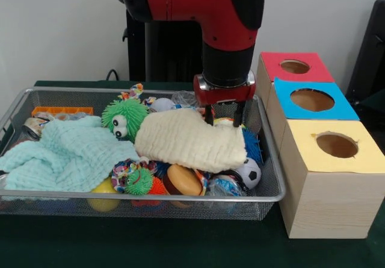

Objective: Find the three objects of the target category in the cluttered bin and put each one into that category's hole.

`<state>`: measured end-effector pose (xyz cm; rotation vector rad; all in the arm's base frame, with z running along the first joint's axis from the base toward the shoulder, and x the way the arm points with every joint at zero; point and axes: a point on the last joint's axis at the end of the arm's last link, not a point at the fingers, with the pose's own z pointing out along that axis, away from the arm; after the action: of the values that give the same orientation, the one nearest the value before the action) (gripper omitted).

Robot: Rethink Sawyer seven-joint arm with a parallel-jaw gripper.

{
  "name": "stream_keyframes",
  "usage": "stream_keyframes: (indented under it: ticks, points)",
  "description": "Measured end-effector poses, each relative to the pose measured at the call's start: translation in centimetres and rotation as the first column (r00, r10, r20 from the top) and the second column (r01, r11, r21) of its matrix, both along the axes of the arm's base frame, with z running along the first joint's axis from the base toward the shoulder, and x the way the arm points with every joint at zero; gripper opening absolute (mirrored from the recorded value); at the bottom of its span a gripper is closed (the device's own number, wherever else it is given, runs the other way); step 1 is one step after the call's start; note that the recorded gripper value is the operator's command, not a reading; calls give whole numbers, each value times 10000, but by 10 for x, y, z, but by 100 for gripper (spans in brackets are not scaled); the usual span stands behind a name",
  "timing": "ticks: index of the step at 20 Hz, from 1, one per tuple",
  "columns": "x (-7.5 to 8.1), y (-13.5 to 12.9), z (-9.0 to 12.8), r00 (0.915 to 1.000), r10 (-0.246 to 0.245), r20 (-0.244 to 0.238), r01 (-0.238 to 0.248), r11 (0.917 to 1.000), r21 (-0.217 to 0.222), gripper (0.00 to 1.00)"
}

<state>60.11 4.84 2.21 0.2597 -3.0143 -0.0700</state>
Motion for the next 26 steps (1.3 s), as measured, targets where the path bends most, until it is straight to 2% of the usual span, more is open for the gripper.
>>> stream_keyframes:
  ticks: [6, 11, 16, 21, 26]
  points:
    - [15, 5, 0, 9998, 103, 146, -102, 9999, -84, 100]
    - [26, 9, 9, 9997, 217, -106, -219, 9996, -195, 100]
    - [32, 11, 30, 9961, 298, -827, -326, 9989, -331, 100]
    - [36, 10, 56, 9913, 317, -1277, -378, 9982, -462, 100]
    - [47, 8, 74, 9942, 301, -1032, -362, 9977, -579, 100]
